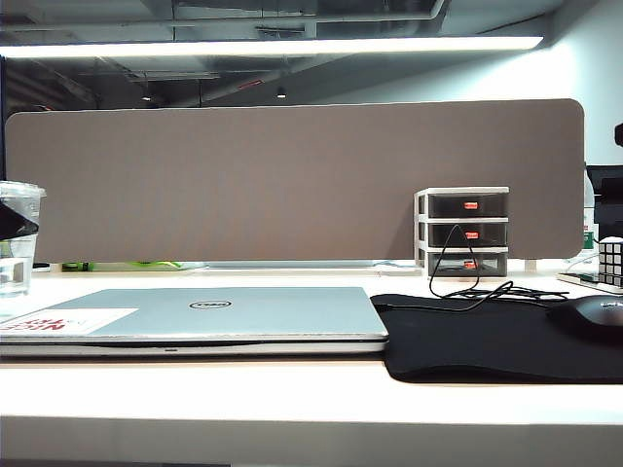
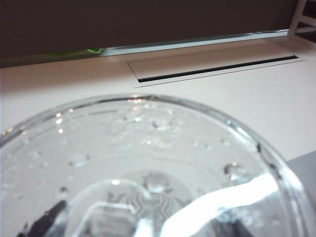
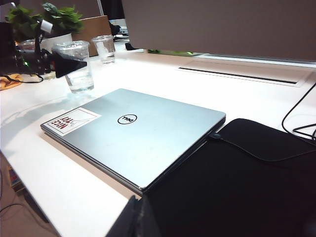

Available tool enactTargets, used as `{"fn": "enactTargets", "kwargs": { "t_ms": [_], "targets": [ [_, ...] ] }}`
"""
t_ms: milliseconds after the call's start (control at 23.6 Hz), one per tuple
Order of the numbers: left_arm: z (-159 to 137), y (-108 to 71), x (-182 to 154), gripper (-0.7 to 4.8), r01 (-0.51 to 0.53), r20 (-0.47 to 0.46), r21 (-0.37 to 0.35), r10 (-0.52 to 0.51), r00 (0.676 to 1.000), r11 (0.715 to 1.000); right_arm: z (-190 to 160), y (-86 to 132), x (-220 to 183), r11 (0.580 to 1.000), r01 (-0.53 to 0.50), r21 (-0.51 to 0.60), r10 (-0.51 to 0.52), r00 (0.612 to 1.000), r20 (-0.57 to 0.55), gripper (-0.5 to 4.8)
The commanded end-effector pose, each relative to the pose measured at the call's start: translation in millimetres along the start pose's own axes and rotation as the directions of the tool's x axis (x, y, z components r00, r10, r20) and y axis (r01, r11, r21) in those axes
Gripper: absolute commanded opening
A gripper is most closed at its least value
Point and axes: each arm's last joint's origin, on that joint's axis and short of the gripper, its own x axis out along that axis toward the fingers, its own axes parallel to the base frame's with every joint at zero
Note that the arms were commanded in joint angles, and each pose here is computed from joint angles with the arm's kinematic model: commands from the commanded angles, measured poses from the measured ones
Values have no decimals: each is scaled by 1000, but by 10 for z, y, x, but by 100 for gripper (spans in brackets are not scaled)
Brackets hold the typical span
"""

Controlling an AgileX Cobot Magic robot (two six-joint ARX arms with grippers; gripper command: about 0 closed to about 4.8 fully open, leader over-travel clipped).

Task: Pick up the coffee cup and place it on the left side of the laptop.

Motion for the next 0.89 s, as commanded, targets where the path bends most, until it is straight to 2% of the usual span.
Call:
{"fn": "enactTargets", "kwargs": {
  "t_ms": [42,889],
  "targets": [
    [-7,-32,-56,361,-16,34,31,15,999,999,-7,0,2,1000,-7,-8,7,1000,5,-1],
    [-247,-27,-57,363,-55,-29,-15,55,998,998,-7,0,2,1000,-8,-7,8,1000,5,-1]
  ]
}}
